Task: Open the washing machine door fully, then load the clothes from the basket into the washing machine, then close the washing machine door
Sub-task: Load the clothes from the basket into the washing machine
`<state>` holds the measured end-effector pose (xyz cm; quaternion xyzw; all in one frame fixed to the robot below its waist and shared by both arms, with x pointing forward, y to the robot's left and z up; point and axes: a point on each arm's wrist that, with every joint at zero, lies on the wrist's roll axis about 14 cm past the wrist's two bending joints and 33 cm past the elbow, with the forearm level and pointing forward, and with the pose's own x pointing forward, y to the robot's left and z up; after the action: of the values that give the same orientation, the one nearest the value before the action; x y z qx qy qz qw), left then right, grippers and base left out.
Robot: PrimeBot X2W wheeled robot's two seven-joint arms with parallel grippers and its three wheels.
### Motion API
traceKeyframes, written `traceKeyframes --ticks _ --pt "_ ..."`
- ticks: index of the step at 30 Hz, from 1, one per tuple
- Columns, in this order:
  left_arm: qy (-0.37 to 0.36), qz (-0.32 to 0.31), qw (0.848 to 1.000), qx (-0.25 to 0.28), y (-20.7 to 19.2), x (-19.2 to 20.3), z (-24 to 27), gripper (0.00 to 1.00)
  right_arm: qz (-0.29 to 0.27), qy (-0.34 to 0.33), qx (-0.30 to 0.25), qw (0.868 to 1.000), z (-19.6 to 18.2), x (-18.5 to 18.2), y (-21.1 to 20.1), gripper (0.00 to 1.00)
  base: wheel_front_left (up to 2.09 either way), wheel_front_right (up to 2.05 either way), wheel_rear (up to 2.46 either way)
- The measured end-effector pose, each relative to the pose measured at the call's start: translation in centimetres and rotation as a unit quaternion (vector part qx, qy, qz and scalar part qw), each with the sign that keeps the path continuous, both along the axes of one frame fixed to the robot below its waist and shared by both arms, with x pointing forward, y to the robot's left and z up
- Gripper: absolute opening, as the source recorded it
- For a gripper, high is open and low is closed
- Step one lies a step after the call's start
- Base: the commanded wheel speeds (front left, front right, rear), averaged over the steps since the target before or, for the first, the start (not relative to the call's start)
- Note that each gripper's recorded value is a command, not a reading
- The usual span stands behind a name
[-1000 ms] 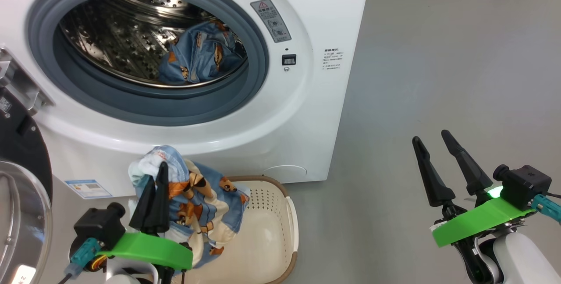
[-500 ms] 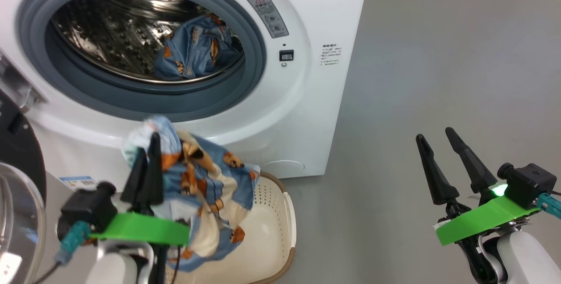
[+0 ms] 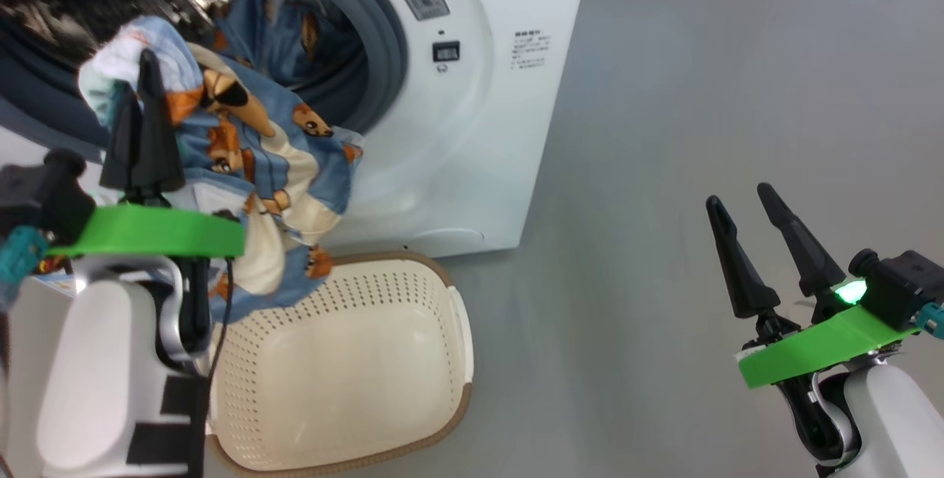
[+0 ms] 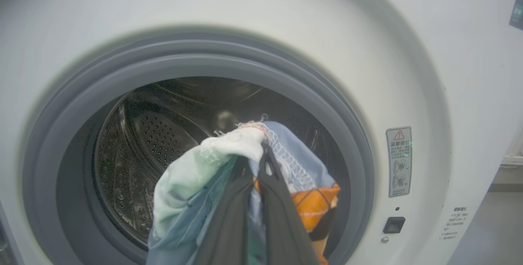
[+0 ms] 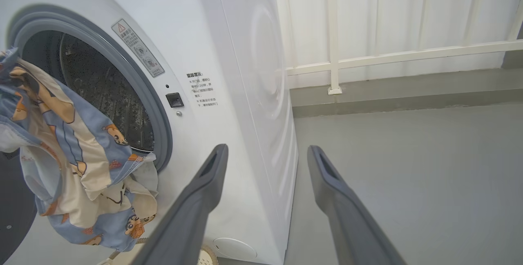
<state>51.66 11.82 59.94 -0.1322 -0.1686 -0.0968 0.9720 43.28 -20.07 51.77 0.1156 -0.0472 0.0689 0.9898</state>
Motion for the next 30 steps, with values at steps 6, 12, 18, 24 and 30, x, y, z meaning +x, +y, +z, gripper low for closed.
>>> traceKeyframes --ticks 6,12,18,24,30 --pt "0.069 0.0 0.998 0.003 -0.1 4.2 -5.0 0.0 -0.01 0.014 -0.005 1.0 -1.3 1.1 -0.8 1.0 0.0 0.0 0.0" --pt "0.126 -0.005 0.992 0.014 -0.9 8.8 -9.1 0.0 -0.019 0.031 -0.013 0.999 -2.9 2.4 -1.8 1.0 0.0 0.0 0.0" --pt "0.159 -0.004 0.987 0.017 -0.9 13.0 -12.2 0.0 -0.028 0.05 -0.018 0.998 -4.9 3.6 -2.5 1.0 0.0 0.0 0.0" --pt "0.161 -0.006 0.986 0.027 -1.8 16.2 -14.2 0.0 -0.042 0.084 -0.024 0.995 -7.7 3.8 -3.5 1.0 0.0 0.0 0.0" --pt "0.105 0.018 0.994 -0.004 -1.5 19.1 -11.9 0.0 -0.053 0.102 -0.031 0.993 -9.2 4.0 -4.4 1.0 0.0 0.0 0.0"
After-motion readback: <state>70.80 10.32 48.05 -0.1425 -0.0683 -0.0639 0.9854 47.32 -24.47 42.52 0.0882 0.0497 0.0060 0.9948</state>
